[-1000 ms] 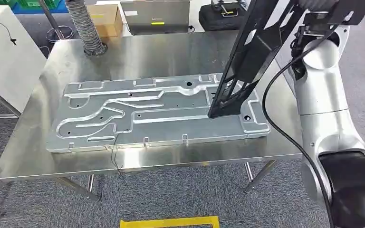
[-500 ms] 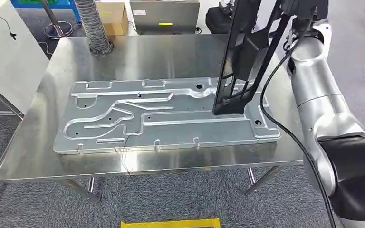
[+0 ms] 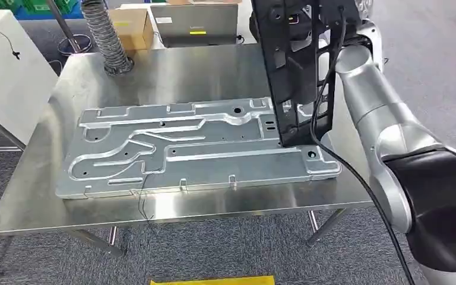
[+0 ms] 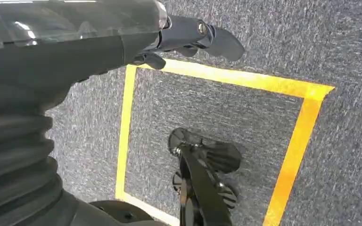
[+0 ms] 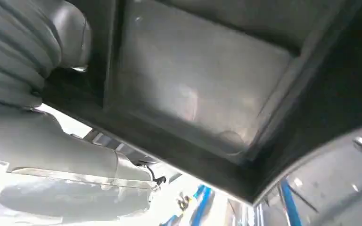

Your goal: Take the parts from the cabinet and place them on the table.

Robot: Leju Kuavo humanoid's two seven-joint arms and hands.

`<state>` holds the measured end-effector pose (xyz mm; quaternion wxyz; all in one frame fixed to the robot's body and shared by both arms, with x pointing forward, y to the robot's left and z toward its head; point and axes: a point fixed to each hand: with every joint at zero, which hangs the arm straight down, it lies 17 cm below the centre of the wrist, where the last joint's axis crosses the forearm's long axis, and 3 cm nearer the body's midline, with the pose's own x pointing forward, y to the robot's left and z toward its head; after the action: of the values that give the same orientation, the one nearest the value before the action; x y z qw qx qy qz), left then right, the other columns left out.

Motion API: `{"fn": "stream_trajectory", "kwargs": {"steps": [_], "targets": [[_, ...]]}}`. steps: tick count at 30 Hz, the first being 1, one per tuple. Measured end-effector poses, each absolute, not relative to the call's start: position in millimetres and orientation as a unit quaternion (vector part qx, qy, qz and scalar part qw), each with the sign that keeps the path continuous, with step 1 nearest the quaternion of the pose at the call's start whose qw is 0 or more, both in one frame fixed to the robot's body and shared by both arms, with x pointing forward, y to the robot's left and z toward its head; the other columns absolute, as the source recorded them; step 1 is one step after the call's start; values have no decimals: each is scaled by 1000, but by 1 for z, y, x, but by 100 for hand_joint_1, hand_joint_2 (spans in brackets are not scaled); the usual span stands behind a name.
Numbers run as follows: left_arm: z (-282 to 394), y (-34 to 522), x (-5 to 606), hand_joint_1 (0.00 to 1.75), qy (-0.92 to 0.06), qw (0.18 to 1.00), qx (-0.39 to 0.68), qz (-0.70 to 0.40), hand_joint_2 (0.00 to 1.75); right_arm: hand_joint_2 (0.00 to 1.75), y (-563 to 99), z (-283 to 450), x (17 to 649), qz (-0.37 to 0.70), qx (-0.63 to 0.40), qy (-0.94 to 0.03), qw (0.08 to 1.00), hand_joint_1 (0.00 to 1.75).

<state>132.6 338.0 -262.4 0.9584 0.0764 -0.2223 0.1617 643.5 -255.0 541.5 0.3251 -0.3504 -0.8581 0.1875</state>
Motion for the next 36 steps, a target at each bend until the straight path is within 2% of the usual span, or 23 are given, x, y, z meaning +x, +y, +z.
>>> {"fn": "stream_trajectory", "kwargs": {"steps": [8, 9, 16, 17, 36], "targets": [[-260, 335, 138, 0, -235, 957, 76, 152, 175, 175, -227, 530, 650, 211, -347, -850, 336, 175], [-260, 333, 138, 0, -237, 957, 73, 151, 175, 0, -225, 528, 650, 213, -347, -849, 338, 0], [-256, 329, 146, 0, -258, 952, 66, 150, 175, 0, -209, 504, 655, 242, -345, -836, 350, 0], [-256, 328, 146, 0, -258, 952, 65, 150, 0, 0, -206, 502, 655, 246, -343, -836, 352, 0], [-254, 318, 159, 0, -264, 953, 65, 137, 0, 0, -183, 453, 663, 305, -353, -796, 384, 0]]}}
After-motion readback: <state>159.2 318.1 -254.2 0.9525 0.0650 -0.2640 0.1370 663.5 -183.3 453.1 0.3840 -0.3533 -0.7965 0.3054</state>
